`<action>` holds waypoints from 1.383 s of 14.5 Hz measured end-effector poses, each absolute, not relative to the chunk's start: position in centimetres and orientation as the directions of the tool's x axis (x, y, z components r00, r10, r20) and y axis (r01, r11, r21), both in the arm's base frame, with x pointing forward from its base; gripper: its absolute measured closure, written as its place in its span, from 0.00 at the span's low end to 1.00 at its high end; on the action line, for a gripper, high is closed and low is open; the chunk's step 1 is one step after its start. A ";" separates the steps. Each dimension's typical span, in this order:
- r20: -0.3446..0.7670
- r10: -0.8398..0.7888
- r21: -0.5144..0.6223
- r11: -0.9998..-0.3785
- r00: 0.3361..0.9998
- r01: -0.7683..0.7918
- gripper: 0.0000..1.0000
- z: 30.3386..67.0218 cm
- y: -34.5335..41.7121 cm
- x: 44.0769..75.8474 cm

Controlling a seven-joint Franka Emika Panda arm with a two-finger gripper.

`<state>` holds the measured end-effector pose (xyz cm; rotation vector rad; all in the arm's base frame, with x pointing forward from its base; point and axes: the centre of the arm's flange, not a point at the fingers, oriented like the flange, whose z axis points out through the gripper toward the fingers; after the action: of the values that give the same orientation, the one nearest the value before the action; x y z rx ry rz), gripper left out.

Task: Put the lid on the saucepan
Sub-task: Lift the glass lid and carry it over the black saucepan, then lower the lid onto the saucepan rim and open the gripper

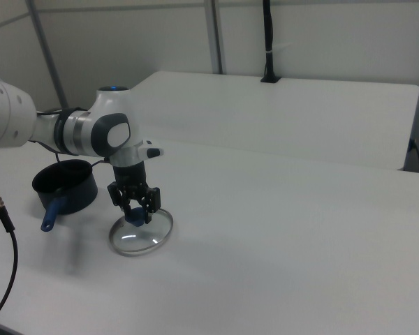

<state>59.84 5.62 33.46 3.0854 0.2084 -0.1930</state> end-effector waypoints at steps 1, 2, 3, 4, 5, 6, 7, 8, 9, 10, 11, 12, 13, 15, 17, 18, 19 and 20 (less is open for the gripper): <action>-0.138 0.122 0.036 -0.991 0.983 0.128 0.40 33.9 5.6 59.8; -0.144 0.110 0.038 -0.992 0.984 0.116 0.40 34.8 5.6 60.0; -0.141 0.096 0.041 -0.994 0.985 0.103 0.40 36.2 5.6 60.4; -0.130 0.084 0.043 -0.995 0.988 0.090 0.40 37.7 5.8 60.8; -0.108 0.070 0.044 -0.996 0.992 0.075 0.40 39.4 6.2 61.3; -0.085 0.056 0.042 -0.997 0.995 0.060 0.40 40.9 7.0 61.8; -0.059 0.043 0.037 -0.998 0.997 0.045 0.40 42.3 8.2 62.2; -0.029 0.040 0.029 -0.999 0.999 0.041 0.40 43.7 10.7 62.5; -0.008 0.040 0.024 -0.999 0.999 0.040 0.40 44.6 13.5 62.5; 0.004 0.043 0.021 -0.999 0.999 0.043 0.40 45.1 15.6 62.3; 0.015 0.054 0.018 -0.998 0.998 0.053 0.40 45.4 18.9 61.9; 0.021 0.057 0.016 -0.998 0.998 0.057 0.40 45.5 21.0 61.7; 0.025 0.057 0.014 -0.998 0.998 0.057 0.40 45.4 22.9 61.5; 0.037 0.051 0.008 -0.999 0.998 0.051 0.40 45.3 26.0 61.6; 0.046 0.048 0.002 -0.999 0.998 0.048 0.40 44.8 28.3 61.9; 0.064 0.038 -0.008 -0.999 0.997 0.039 0.40 44.4 29.6 62.1; 0.077 0.033 -0.015 -0.999 0.997 0.034 0.40 44.1 30.5 62.3; 0.079 0.032 -0.016 -0.999 0.996 0.033 0.40 43.9 30.9 62.3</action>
<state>62.29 30.86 43.89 3.1563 0.0511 0.1238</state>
